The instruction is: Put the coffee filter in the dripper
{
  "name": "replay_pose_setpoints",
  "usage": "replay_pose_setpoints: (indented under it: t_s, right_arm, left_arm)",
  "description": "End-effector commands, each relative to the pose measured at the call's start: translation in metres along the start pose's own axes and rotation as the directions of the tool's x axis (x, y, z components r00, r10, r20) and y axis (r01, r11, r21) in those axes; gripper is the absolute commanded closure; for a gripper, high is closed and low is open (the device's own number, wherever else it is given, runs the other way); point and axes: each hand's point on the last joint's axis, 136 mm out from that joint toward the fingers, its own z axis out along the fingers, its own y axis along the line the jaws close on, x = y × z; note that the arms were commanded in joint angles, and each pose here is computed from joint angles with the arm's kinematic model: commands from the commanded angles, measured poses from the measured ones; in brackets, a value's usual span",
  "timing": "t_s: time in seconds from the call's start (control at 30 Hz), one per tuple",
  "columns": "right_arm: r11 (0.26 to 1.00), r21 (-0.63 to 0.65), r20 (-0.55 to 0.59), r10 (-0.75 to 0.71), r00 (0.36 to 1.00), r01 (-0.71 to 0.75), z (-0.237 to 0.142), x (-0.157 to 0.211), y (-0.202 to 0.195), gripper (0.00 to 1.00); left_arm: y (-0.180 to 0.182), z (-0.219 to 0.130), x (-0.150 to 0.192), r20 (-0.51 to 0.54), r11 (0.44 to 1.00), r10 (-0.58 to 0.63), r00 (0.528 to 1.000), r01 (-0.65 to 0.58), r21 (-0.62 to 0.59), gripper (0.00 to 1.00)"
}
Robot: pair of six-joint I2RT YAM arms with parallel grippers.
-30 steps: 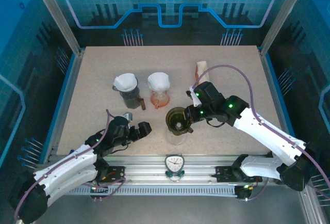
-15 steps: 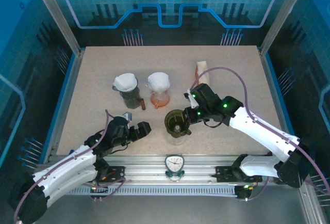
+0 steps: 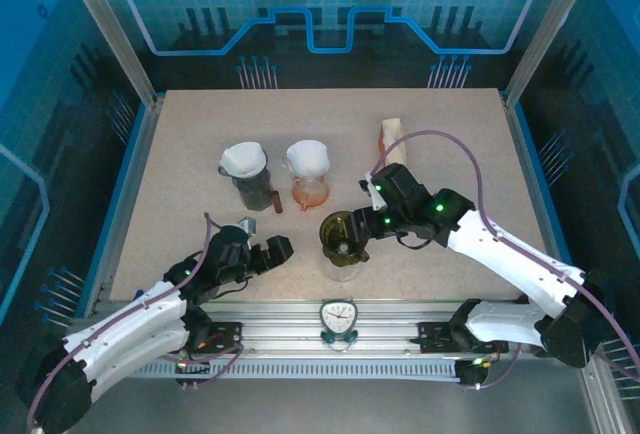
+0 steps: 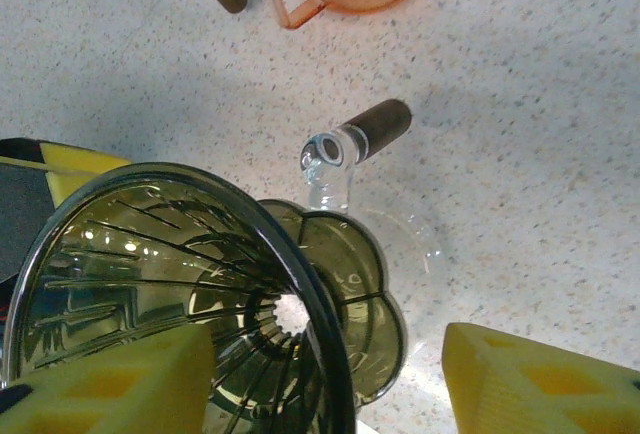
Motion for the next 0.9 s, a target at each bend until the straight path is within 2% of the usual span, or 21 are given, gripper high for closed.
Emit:
replay_pose_setpoints:
  t_s: [0.0,0.13,0.27,0.47,0.63,0.87]
  right_arm:
    - [0.998,0.060,0.119,-0.030,0.992,0.023,-0.026,-0.023,-0.006,0.34]
    - [0.991,0.135,0.247,-0.047,0.968,0.013,-0.038,-0.060,-0.024,0.33]
    - [0.980,0.200,0.289,-0.043,0.956,-0.017,-0.026,-0.103,-0.052,0.34]
    - [0.931,0.362,0.262,-0.059,0.963,-0.042,0.014,-0.158,-0.113,0.42]
    - [0.907,0.416,0.226,-0.029,0.974,-0.069,0.043,-0.184,-0.152,0.52]
    - [0.882,0.463,0.190,-0.005,0.982,-0.085,0.073,-0.201,-0.185,0.51]
  left_arm:
    - [-0.010,-0.003,-0.007,0.024,0.999,0.012,1.000,-0.013,0.032,0.01]
    - [-0.012,-0.007,-0.011,0.029,1.000,0.025,0.999,-0.025,0.011,0.01]
    - [-0.010,-0.012,-0.017,0.047,0.999,0.042,0.998,-0.040,-0.032,0.01]
    - [-0.020,-0.012,-0.019,0.056,0.999,0.053,0.997,-0.053,0.008,0.01]
    - [-0.019,-0.011,-0.020,0.052,0.998,0.069,0.996,-0.069,-0.003,0.01]
    - [-0.015,-0.004,-0.020,0.043,0.997,0.080,0.996,-0.079,-0.027,0.01]
